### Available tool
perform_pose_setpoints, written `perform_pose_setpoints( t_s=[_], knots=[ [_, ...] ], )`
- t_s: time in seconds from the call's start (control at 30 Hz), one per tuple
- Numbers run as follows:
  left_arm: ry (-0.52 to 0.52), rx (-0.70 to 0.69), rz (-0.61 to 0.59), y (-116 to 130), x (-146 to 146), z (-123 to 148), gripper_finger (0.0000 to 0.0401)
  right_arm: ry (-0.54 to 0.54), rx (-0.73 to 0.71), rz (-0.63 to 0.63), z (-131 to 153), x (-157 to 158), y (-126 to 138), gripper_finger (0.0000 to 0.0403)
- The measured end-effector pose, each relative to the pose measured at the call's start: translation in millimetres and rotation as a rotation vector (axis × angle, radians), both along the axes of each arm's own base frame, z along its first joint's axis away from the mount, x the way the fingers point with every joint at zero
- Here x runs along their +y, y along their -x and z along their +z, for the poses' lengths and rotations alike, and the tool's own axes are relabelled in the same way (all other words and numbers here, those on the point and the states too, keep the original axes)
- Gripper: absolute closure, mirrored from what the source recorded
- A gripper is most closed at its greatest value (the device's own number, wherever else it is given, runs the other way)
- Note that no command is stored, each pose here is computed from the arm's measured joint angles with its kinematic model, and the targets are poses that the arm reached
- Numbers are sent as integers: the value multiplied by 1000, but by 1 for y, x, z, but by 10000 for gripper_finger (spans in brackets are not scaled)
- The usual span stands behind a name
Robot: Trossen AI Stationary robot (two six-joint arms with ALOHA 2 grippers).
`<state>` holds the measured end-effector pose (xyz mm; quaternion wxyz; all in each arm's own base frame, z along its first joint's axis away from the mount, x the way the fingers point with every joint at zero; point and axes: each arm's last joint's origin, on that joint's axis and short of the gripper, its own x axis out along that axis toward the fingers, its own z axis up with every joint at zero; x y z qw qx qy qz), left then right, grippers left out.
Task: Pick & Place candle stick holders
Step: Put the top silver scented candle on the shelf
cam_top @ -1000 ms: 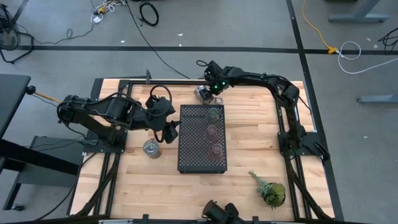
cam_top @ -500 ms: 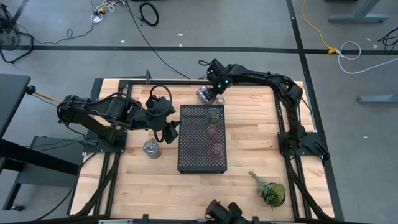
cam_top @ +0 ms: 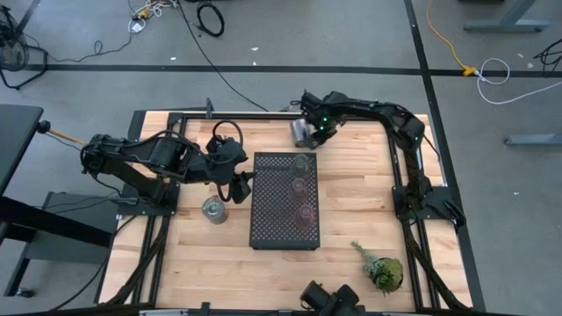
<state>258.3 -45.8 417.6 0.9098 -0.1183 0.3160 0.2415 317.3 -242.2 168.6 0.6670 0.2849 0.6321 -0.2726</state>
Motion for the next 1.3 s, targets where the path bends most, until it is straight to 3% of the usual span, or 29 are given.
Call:
perform_pose_setpoints(
  t_s=[0.63,0.97,1.2,1.3],
  knots=[
    [-1,4,-1,0,0,0,163,41,53,19,13,-2,9,321],
    [-1,3,0,0,0,0,163,164,-93,-41,77,1,29,326],
    [-8,1,6,0,0,0,163,113,-246,-46,86,2,24,326],
    [-6,-4,7,0,0,0,163,140,-288,-42,88,0,20,326]
  ],
)
